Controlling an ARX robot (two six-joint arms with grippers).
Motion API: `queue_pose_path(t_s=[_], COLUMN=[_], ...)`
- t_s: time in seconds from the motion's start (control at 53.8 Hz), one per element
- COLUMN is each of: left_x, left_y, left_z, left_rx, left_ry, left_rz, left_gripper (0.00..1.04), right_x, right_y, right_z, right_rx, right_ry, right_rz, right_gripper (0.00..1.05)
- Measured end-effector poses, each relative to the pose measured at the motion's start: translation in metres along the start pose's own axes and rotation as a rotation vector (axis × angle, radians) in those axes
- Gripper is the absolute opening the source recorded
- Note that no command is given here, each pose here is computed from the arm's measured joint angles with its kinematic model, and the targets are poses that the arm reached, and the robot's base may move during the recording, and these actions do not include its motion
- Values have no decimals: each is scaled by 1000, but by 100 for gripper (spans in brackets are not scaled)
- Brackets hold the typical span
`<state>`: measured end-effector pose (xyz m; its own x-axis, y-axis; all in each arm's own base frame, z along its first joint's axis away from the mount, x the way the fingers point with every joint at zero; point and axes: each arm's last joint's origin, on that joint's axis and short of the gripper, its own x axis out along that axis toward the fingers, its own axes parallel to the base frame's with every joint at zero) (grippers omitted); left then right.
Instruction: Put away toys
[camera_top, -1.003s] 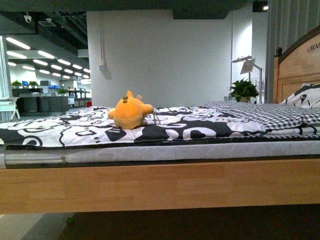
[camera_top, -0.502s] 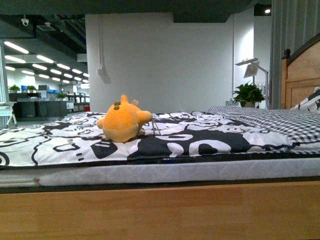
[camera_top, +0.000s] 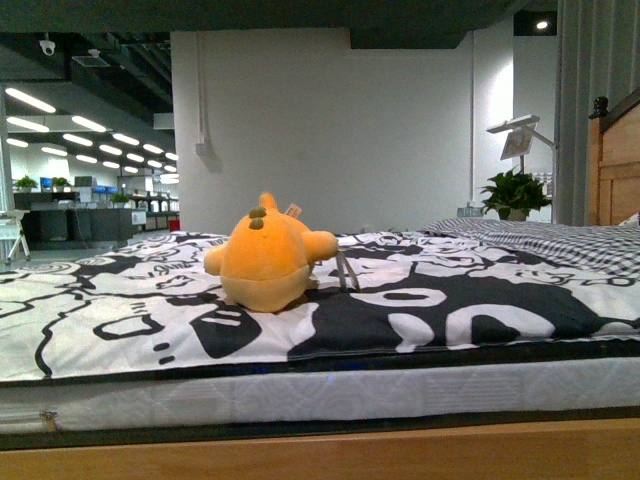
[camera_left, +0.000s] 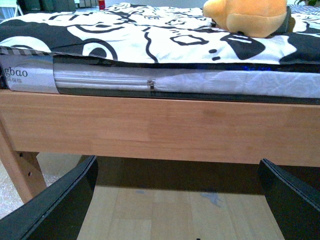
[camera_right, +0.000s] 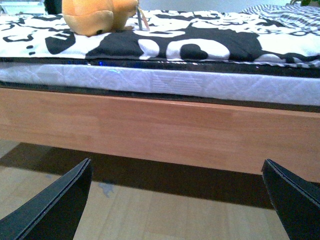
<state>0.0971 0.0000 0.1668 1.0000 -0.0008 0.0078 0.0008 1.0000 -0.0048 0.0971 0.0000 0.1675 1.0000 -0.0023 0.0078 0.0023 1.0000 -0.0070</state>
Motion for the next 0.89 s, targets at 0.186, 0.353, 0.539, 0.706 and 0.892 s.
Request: queue_pose_path(t_s=[0.186, 0.353, 0.539, 0.706, 0.892], left_x=[0, 0, 0, 0, 0], left_y=[0, 0, 0, 0, 0], left_z=[0, 0, 0, 0, 0], left_rx=[0, 0, 0, 0, 0], left_ry=[0, 0, 0, 0, 0], left_rz=[1, 2, 2, 0, 1], left_gripper=[99, 99, 99, 99, 99], right_x=[0, 0, 0, 0, 0], right_y=[0, 0, 0, 0, 0], right_z=[0, 0, 0, 0, 0], right_rx=[0, 0, 0, 0, 0], right_ry=[0, 0, 0, 0, 0], right_rz=[2, 7, 6, 4, 3], right_gripper=[104, 104, 104, 104, 104])
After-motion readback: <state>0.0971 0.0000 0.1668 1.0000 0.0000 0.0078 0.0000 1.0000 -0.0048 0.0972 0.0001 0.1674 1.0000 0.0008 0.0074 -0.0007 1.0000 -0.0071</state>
